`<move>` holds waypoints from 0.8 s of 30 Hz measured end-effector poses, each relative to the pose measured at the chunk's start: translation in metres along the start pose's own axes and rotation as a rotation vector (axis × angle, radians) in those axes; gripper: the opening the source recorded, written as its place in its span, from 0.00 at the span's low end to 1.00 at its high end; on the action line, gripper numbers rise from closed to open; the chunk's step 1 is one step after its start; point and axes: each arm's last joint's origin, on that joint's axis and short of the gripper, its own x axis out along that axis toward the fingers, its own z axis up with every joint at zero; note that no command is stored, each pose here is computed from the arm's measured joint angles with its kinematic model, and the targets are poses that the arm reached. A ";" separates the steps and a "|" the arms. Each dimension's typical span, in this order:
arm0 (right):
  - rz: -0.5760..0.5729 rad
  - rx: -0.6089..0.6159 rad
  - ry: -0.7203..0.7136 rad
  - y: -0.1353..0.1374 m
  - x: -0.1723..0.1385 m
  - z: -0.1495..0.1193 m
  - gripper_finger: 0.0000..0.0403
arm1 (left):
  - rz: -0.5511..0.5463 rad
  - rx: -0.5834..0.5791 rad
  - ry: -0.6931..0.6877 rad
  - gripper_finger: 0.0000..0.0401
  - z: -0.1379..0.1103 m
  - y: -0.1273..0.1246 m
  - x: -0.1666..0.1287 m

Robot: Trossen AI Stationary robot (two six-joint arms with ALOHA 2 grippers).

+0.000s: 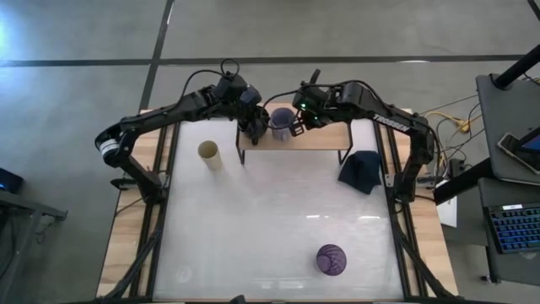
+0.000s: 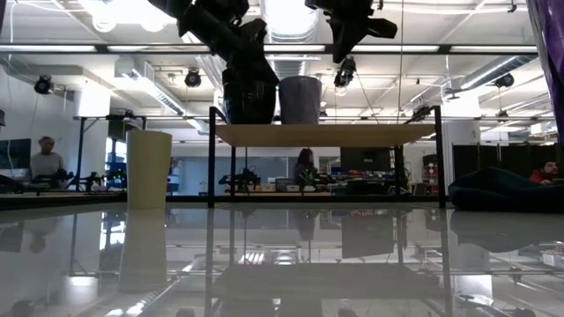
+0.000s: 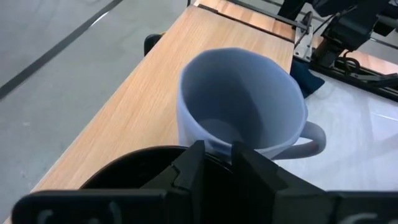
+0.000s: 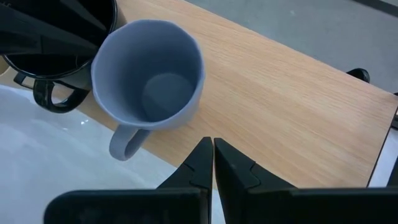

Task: Stack small to large cups/mugs on shelf
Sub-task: Put the violet mug on the shelf, then put the yellow cup on the shelf

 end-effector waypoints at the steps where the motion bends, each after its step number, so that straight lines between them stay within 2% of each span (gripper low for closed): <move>1: 0.000 0.000 0.000 0.000 0.000 0.000 0.02 | 0.000 0.001 -0.002 0.16 0.000 0.000 0.000; 13: 0.001 0.000 0.000 0.000 0.001 0.000 0.02 | 0.003 -0.004 0.011 0.16 0.000 0.000 -0.007; 16: 0.006 -0.009 0.003 0.000 0.000 0.000 0.02 | 0.000 -0.004 0.013 0.16 0.003 -0.006 -0.029; 19: 0.020 -0.027 0.009 -0.001 -0.002 0.000 0.02 | -0.050 -0.005 0.021 0.16 0.001 -0.019 -0.060; 22: 0.047 -0.042 0.024 -0.001 -0.003 -0.001 0.02 | -0.103 -0.010 0.053 0.16 -0.012 -0.035 -0.091; 24: 0.054 -0.060 0.029 -0.001 -0.003 -0.001 0.02 | -0.056 -0.014 0.118 0.16 -0.028 -0.040 -0.109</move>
